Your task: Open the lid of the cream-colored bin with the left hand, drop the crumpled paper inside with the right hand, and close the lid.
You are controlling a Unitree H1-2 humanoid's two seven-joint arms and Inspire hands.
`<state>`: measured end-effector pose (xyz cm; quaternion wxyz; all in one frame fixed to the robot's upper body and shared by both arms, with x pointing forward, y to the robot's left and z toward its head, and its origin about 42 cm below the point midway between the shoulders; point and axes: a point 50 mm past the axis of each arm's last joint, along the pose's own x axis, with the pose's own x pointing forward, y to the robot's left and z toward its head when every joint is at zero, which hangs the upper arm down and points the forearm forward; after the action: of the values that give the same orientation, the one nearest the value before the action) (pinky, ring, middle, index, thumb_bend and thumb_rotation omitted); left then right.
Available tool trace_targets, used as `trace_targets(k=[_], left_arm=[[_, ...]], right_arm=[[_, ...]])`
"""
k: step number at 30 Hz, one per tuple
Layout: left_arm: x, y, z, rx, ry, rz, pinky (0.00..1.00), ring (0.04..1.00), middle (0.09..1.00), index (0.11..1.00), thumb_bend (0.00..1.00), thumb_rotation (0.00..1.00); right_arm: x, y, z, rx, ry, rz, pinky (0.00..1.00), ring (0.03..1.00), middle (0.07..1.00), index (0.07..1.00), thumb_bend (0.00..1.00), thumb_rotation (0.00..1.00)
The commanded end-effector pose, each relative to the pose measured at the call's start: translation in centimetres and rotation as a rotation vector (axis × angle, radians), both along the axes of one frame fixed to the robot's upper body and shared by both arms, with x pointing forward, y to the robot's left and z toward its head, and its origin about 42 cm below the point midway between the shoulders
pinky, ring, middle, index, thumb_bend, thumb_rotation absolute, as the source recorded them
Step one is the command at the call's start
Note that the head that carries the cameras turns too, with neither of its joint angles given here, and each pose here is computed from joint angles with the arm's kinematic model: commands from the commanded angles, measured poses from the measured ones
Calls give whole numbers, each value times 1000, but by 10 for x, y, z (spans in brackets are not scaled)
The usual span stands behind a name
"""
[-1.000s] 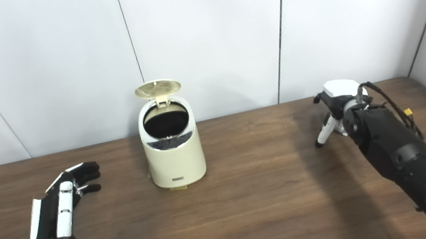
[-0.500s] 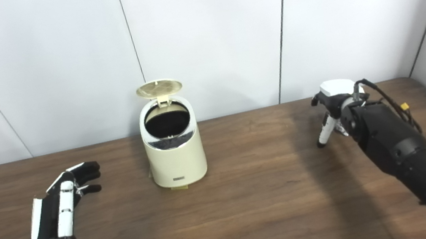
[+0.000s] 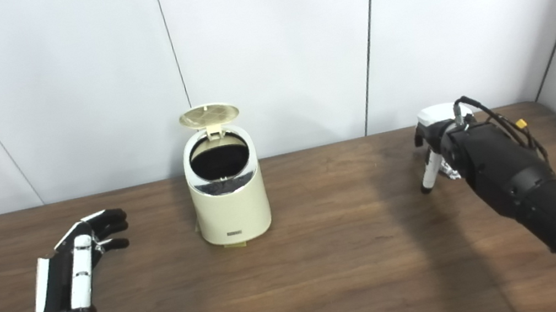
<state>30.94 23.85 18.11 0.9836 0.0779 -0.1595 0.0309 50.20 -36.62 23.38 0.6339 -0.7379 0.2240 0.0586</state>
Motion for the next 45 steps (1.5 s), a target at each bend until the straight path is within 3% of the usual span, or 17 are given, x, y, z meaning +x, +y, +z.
trace_targets(k=[1, 8, 10, 25, 37, 41, 45], left_arm=[[5, -2, 22, 4, -107, -5, 617, 703, 706, 679, 272, 918], [6, 0, 22, -2, -106, -1, 607, 697, 705, 677, 273, 897], [6, 1, 23, 1, -105, 2, 608, 697, 706, 678, 284, 895], [7, 3, 26, -7, -113, 0, 626, 693, 703, 677, 266, 892], [9, 2, 27, -13, -113, 4, 616, 686, 695, 670, 256, 882], [9, 3, 26, -11, -116, 7, 607, 680, 691, 666, 260, 884], [8, 3, 27, -14, -116, 7, 597, 678, 692, 671, 275, 871]], right_arm=[[-8, -40, 2, -89, 21, -102, 543, 723, 775, 785, 915, 169], [-15, -46, 7, -94, 19, -103, 612, 749, 785, 778, 920, 192], [-17, -46, 10, -101, 38, -118, 559, 705, 771, 790, 922, 196], [-21, -55, 7, -135, 83, -129, 489, 619, 719, 787, 910, 190], [-21, -53, 4, -138, 109, -130, 527, 663, 755, 790, 887, 225], [-19, -57, 0, -158, 149, -139, 510, 659, 761, 798, 862, 236], [-16, -63, -3, -162, 194, -145, 556, 687, 768, 802, 849, 229]])
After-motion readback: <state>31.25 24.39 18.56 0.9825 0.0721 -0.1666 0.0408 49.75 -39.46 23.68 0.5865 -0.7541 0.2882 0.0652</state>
